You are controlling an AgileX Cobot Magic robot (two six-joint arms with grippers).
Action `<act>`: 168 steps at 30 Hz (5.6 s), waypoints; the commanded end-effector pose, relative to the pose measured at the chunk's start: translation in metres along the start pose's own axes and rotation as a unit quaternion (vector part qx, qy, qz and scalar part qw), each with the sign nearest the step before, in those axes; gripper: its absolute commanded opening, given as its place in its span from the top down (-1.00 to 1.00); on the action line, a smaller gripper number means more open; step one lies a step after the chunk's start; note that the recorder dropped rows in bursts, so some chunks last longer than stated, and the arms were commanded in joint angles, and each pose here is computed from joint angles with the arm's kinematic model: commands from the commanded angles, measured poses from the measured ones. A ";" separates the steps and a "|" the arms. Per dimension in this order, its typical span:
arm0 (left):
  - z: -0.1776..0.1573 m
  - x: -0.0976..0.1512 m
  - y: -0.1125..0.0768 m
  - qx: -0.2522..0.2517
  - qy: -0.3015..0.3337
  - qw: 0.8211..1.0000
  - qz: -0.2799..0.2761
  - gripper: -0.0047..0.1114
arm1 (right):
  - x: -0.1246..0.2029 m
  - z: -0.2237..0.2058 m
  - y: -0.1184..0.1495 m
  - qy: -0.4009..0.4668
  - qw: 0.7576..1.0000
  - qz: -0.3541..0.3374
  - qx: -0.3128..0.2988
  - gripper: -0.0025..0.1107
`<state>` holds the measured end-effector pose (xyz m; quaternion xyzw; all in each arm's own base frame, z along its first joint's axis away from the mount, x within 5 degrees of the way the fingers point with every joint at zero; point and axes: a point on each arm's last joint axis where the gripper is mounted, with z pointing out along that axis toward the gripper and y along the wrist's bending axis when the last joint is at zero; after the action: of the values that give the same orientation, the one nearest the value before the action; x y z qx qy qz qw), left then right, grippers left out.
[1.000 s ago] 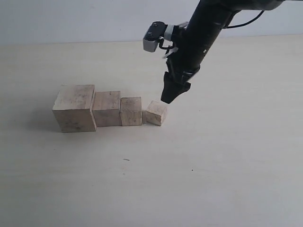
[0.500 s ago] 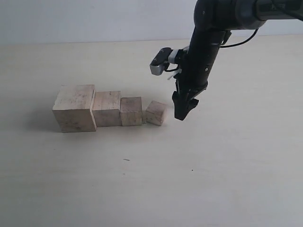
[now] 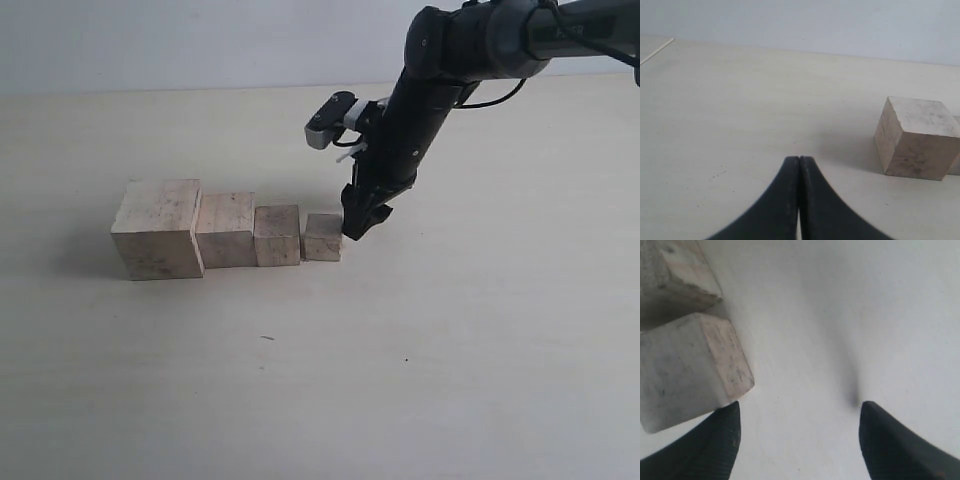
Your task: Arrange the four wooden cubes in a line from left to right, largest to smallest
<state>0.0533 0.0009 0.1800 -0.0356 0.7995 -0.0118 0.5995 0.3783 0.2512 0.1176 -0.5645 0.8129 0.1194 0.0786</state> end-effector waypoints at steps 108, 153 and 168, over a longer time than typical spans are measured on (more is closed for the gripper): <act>0.000 -0.001 -0.001 0.005 -0.009 1.000 -0.001 0.92 | 0.129 -0.287 0.111 -0.414 0.820 0.329 0.217 0.96; 0.000 -0.001 -0.001 0.005 -0.009 1.000 -0.001 0.92 | 0.299 -0.180 0.217 -0.486 0.666 0.408 0.392 0.96; 0.000 -0.001 -0.001 0.005 -0.009 1.000 -0.001 0.92 | 0.314 -0.145 0.226 -0.492 0.664 0.396 0.400 0.96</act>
<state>0.0533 0.0009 0.1800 -0.0356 0.7995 -0.0118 0.5995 0.0580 0.0041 0.2029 0.0419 0.7730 0.0717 0.6289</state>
